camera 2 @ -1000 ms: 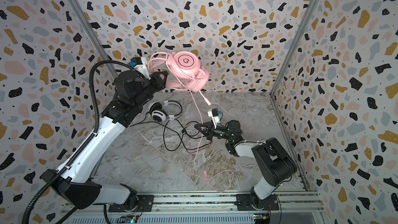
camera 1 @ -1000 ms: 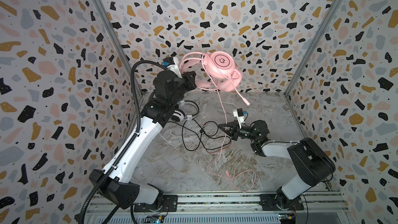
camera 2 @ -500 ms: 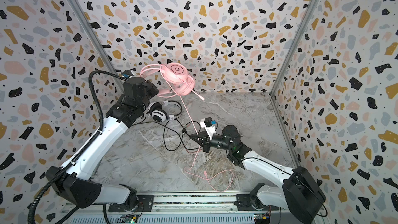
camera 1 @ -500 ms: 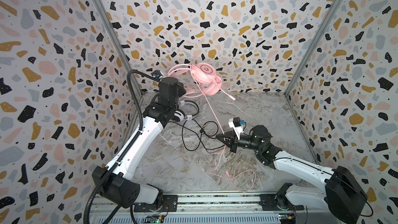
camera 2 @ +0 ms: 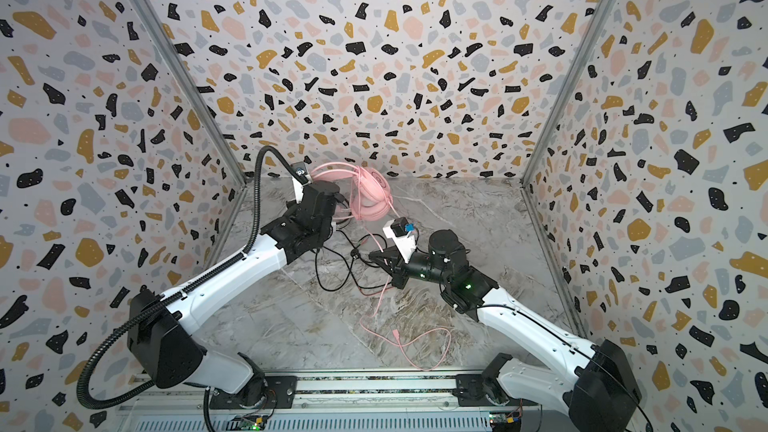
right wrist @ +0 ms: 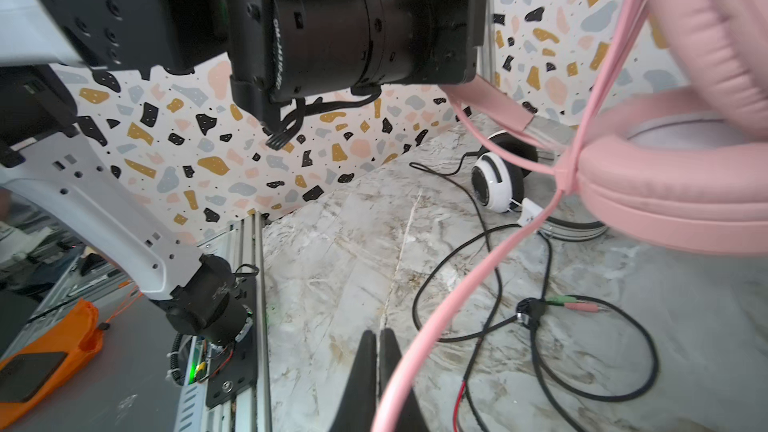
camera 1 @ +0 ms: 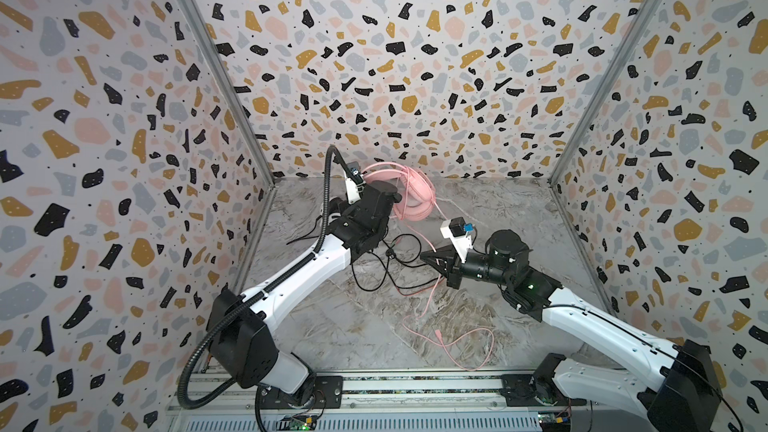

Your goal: Wrap the headphones

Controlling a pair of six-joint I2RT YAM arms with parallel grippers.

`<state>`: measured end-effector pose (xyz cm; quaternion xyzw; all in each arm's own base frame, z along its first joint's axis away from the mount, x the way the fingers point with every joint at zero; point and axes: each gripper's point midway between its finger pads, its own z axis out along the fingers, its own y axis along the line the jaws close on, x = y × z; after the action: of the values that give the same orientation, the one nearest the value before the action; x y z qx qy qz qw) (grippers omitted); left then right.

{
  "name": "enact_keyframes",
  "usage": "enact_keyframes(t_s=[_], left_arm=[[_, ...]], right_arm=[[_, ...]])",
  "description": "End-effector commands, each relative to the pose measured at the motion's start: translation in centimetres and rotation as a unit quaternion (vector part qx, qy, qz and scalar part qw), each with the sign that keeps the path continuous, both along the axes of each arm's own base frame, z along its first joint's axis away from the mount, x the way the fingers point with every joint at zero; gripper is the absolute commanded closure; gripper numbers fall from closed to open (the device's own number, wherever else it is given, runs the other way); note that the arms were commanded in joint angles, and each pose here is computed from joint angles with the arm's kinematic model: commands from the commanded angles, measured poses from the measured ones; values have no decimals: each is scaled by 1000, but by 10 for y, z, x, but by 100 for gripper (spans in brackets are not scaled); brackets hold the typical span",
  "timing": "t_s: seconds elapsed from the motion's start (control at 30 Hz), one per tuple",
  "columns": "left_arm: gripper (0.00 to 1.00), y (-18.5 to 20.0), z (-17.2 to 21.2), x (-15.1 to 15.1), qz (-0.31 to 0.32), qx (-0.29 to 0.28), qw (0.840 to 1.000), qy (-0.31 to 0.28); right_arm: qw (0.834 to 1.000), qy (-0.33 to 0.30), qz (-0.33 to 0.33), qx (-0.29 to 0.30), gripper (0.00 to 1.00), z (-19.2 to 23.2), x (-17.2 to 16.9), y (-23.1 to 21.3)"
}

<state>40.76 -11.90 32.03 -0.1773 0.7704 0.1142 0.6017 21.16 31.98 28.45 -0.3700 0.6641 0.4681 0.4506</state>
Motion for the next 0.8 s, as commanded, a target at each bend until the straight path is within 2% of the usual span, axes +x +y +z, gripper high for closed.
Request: enact_keyframes(t_s=[0.0, 0.2, 0.5, 0.63, 0.77], left_arm=[[100, 26, 74, -8, 68, -82, 984, -142], [100, 24, 148, -22, 16, -165, 961, -224], [100, 20, 246, -44, -61, -259, 915, -302], [100, 18, 272, -50, -84, -278, 903, -317], [100, 17, 283, -53, -93, -284, 898, -324]], right_arm=[[997, 18, 56, 41, 97, 9, -18, 11], [997, 23, 60, 45, 94, -14, -16, 24], [992, -28, 53, 108, 90, 11, 8, 43], [988, -29, 66, 135, 88, 20, 16, 56], [985, -31, 75, 153, 87, 30, 24, 67]])
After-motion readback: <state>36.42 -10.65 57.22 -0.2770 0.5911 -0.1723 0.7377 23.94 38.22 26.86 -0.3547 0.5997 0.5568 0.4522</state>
